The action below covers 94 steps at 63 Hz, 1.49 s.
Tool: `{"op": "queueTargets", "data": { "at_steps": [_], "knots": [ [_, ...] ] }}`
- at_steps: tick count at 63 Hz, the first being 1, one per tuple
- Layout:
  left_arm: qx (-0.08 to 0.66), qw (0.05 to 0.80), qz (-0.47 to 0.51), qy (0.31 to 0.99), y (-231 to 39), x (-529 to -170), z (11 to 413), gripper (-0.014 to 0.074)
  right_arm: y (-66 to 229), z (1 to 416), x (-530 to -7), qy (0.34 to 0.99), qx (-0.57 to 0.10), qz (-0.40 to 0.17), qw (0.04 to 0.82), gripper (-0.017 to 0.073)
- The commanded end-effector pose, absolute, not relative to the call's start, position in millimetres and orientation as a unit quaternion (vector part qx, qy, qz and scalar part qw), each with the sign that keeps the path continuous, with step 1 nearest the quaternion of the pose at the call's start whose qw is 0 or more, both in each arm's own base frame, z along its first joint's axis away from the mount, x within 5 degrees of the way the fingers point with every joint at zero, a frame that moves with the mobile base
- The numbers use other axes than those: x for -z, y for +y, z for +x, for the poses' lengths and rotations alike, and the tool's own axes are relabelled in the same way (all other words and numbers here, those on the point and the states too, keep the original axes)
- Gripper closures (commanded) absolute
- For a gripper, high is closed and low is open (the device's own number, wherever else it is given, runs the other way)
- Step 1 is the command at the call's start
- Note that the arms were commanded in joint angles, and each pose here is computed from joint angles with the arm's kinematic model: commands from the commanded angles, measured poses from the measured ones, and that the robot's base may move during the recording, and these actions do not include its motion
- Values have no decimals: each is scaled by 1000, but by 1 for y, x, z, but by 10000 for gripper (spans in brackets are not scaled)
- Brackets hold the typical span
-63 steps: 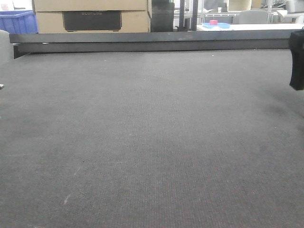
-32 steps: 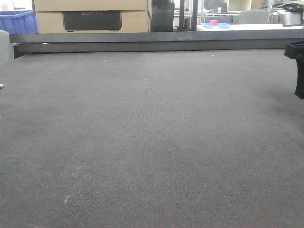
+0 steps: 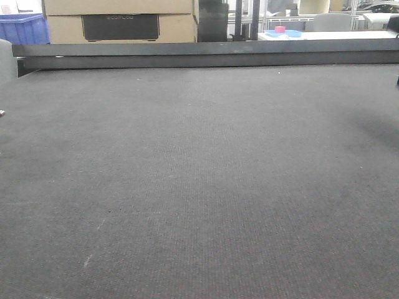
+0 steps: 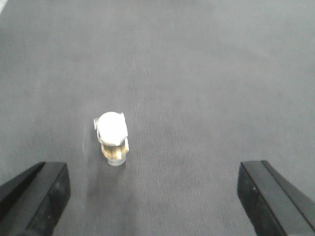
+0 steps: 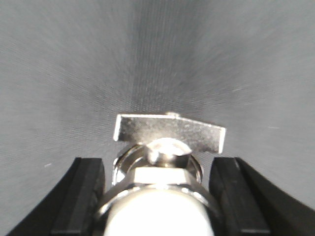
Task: Place valve from conveyor to right shelf box
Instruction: 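Close the left gripper around the other white-capped brass valve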
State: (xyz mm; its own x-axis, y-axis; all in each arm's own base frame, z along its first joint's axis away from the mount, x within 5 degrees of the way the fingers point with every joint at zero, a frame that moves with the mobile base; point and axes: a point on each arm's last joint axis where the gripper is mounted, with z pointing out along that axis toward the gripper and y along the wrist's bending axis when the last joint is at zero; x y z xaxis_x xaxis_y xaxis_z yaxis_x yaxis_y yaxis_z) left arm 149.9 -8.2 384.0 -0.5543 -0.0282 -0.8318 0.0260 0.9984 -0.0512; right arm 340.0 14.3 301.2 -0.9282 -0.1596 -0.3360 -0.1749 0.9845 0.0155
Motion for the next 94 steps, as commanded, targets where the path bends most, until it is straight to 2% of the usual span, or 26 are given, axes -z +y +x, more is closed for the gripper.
{"op": "queueTargets", "data": {
  "at_steps": [1, 12, 23, 29, 37, 48, 75, 94],
  "knots": [
    [21, 428, -3, 903, -8, -388, 164, 4, 12, 324, -326, 973, -16, -87, 213, 713],
    [0, 350, -1, 937, -7, -398, 201, 4, 12, 301, -341, 967, -19, -85, 241, 713],
    [-26, 258, 24, 966, 0, -391, 249, 5, 13, 286, -339, 964, -24, -82, 250, 713],
    [-8, 252, 32, 967, 9, -390, 278, 5, 13, 282, -334, 966, -25, -82, 245, 713],
    [5, 235, 24, 972, 24, -378, 308, 5, 14, 282, -332, 966, -33, -79, 243, 713],
    [7, 180, 26, 983, 34, -341, 337, 5, 15, 282, -333, 965, -39, -77, 246, 713],
    [30, 85, 21, 996, 36, -271, 372, 5, 15, 285, -333, 961, -38, -75, 262, 713],
    [29, 84, 19, 996, 37, -249, 385, 5, 15, 285, -334, 961, -39, -74, 265, 713]
  ]
}}
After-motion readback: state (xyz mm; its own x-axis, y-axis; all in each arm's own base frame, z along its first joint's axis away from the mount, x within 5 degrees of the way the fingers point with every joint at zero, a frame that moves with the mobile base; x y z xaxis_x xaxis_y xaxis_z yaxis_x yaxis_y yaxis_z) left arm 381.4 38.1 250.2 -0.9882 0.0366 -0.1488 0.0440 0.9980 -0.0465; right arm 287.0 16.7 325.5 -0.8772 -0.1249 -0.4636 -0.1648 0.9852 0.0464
